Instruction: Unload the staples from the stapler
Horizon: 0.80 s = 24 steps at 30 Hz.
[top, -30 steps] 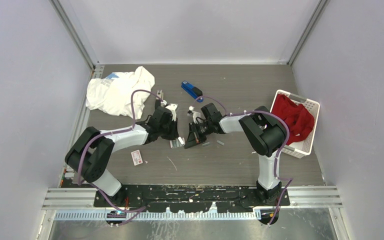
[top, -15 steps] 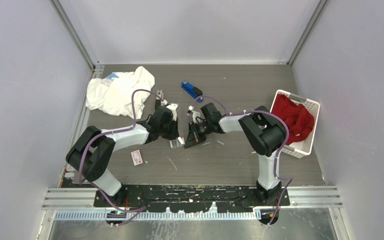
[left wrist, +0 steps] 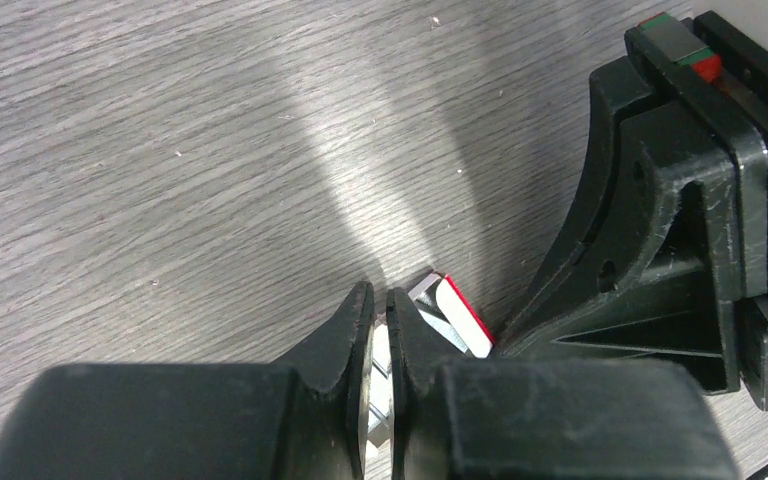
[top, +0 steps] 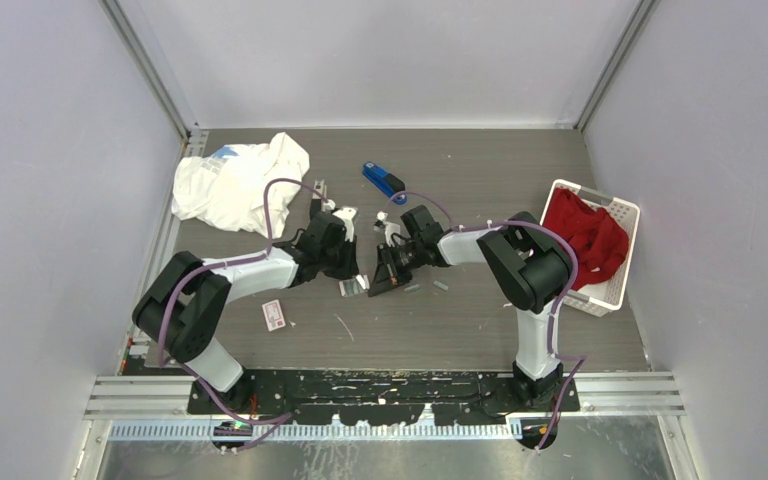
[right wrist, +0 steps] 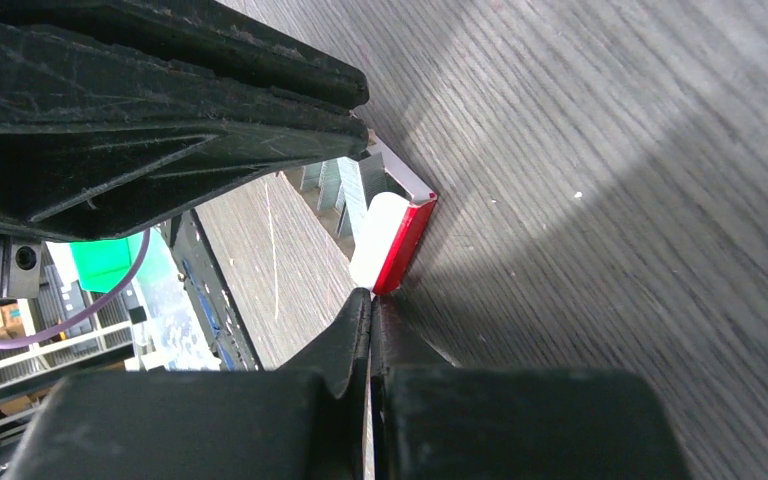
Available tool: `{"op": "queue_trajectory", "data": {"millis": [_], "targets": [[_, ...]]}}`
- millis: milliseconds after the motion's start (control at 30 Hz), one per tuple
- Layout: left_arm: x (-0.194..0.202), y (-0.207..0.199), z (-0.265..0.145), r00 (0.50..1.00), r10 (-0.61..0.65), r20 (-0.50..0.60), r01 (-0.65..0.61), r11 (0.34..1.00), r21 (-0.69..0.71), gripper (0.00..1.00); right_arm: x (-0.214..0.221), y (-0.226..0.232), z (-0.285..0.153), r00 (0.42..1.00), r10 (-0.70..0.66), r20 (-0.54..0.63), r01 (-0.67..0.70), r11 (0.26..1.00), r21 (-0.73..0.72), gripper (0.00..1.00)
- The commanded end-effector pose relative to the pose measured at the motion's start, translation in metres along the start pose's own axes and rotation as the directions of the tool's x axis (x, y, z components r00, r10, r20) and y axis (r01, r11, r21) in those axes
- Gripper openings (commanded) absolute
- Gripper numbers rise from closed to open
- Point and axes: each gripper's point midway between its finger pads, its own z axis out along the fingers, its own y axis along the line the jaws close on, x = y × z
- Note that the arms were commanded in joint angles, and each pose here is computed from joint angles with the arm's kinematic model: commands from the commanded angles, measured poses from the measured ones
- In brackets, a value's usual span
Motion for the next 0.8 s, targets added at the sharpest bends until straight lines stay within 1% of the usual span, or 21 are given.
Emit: {"op": "queue_trajectory", "data": {"millis": [0, 133, 567, 767], "targets": [[-0.0199, -0.0120, -0.0065, 0.998, 0.023, 0.052, -0.025, 0.998, 0.049, 0.10, -0.0054, -0.0106, 0.0041, 0.999, -0.035, 0.013, 0.034, 0.998, 0.052, 0.04], [-0.0212, -0.0141, -0.0077, 0.998, 0.022, 0.056, -0.025, 0.998, 0.059, 0.10, -0.0062, -0.0099, 0.0041, 0.999, -0.039, 0.014, 0.038, 0.998, 0.049, 0.08], [-0.0213, -0.0181, -0.0100, 0.998, 0.023, 0.059, -0.028, 0.996, 0.081, 0.10, -0.0070, -0.0098, 0.0036, 0.999, -0.042, 0.014, 0.042, 0.998, 0.048, 0.09], [-0.0212, -0.0209, -0.0112, 0.998, 0.023, 0.060, -0.029, 0.995, 0.097, 0.10, -0.0082, -0.0083, 0.0023, 0.999, -0.043, 0.016, 0.043, 0.998, 0.040, 0.14]]}}
